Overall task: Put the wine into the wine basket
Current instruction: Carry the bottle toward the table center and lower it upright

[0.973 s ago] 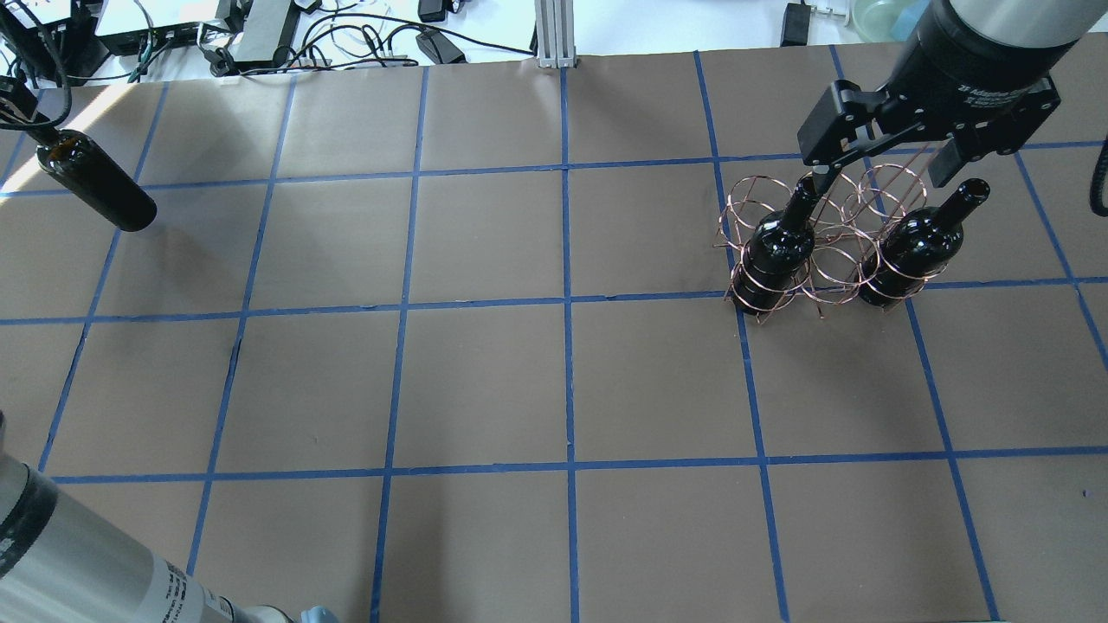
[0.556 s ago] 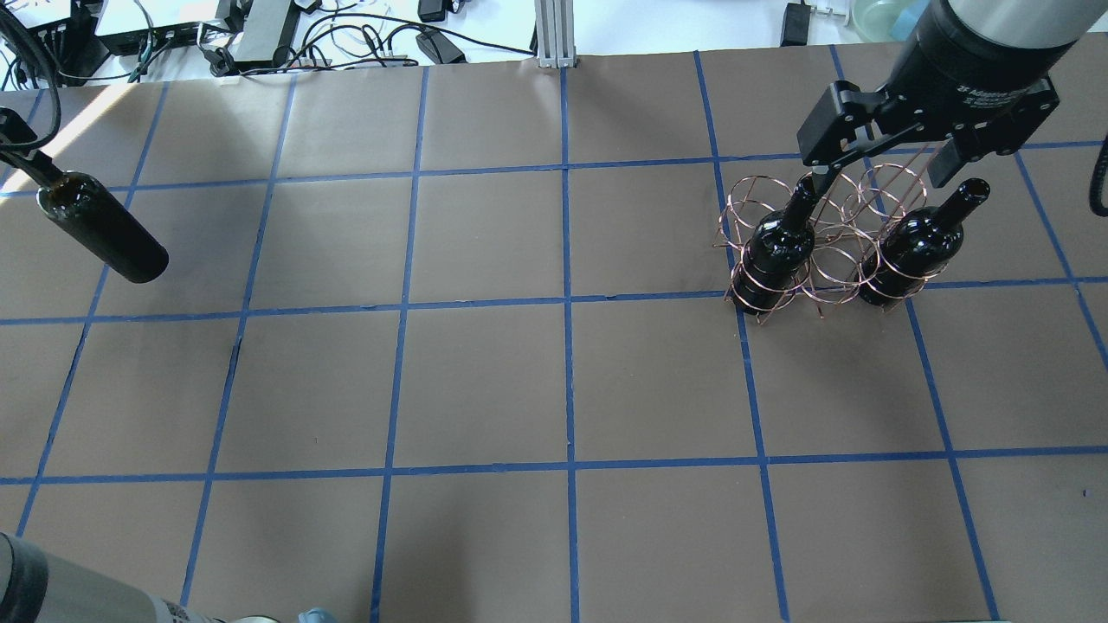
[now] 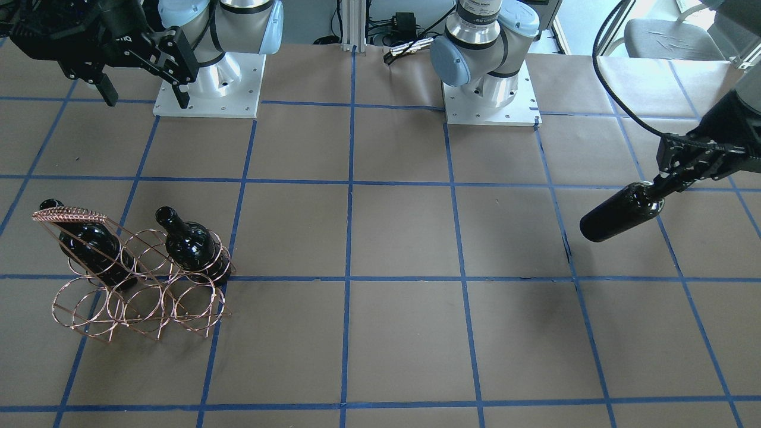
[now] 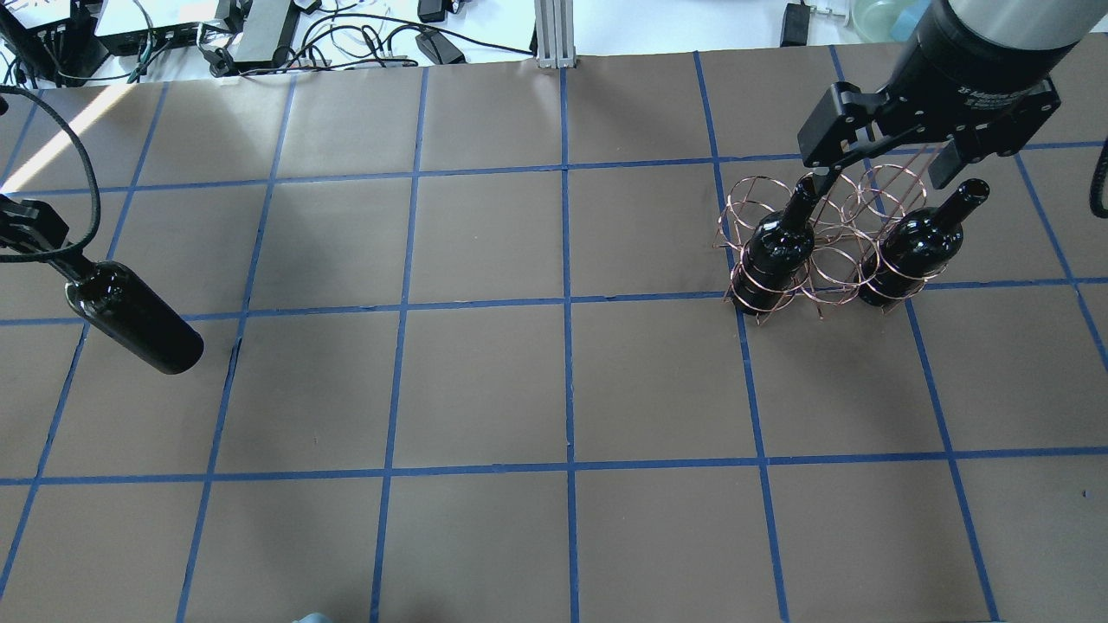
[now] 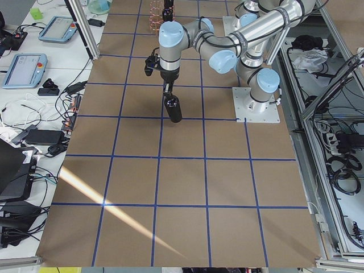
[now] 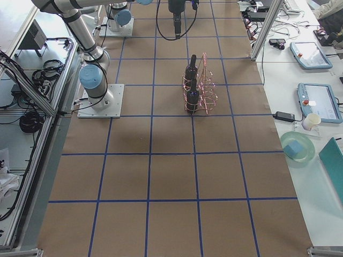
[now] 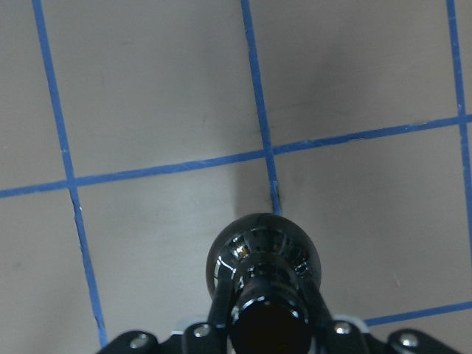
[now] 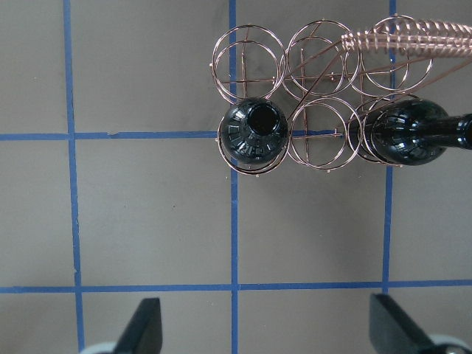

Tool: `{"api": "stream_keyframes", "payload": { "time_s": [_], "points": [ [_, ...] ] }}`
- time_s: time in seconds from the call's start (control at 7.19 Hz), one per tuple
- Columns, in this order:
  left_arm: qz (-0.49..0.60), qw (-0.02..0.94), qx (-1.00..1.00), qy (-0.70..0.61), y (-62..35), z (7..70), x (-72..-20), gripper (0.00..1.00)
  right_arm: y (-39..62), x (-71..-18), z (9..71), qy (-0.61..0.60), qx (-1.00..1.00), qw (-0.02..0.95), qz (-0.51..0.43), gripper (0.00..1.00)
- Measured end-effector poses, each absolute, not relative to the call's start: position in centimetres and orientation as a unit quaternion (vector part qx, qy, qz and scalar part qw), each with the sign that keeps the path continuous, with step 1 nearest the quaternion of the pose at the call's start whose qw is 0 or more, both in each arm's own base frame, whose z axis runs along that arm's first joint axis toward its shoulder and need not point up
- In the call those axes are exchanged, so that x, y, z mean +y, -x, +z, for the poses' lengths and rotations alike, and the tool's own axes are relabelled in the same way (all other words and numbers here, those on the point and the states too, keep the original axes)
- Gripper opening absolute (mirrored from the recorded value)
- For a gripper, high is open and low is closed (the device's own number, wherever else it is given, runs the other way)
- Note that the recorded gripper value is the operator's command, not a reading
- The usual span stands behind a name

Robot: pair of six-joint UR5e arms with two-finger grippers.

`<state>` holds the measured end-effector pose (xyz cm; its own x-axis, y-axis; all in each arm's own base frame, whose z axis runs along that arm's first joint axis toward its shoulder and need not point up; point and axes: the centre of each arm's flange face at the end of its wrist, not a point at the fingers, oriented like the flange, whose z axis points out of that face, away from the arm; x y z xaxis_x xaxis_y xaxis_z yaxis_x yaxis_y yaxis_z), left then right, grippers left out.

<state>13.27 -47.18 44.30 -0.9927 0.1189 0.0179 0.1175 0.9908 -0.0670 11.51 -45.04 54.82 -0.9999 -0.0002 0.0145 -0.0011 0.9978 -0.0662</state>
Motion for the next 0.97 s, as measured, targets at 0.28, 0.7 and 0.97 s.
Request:
{"api": "stream_keyframes", "payload": {
  "time_s": [0.28, 0.7, 0.97],
  "points": [
    [0.036, 0.016, -0.999, 0.012, -4.8, 44.8, -45.8, 0.0, -11.5, -45.0, 54.7, -0.001, -0.999, 0.008, 0.032, 1.0],
    [0.033, 0.03, -0.997, -0.055, 9.7, 44.3, -45.1, 0.0, -11.5, -45.0, 54.7, -0.001, -1.0, 0.008, 0.031, 1.0],
    [0.054, 0.024, -0.996, -0.068, 12.8, 43.1, -45.5, 0.0, -11.5, -45.0, 54.6, -0.001, -0.999, 0.008, 0.031, 1.0]
  ]
}}
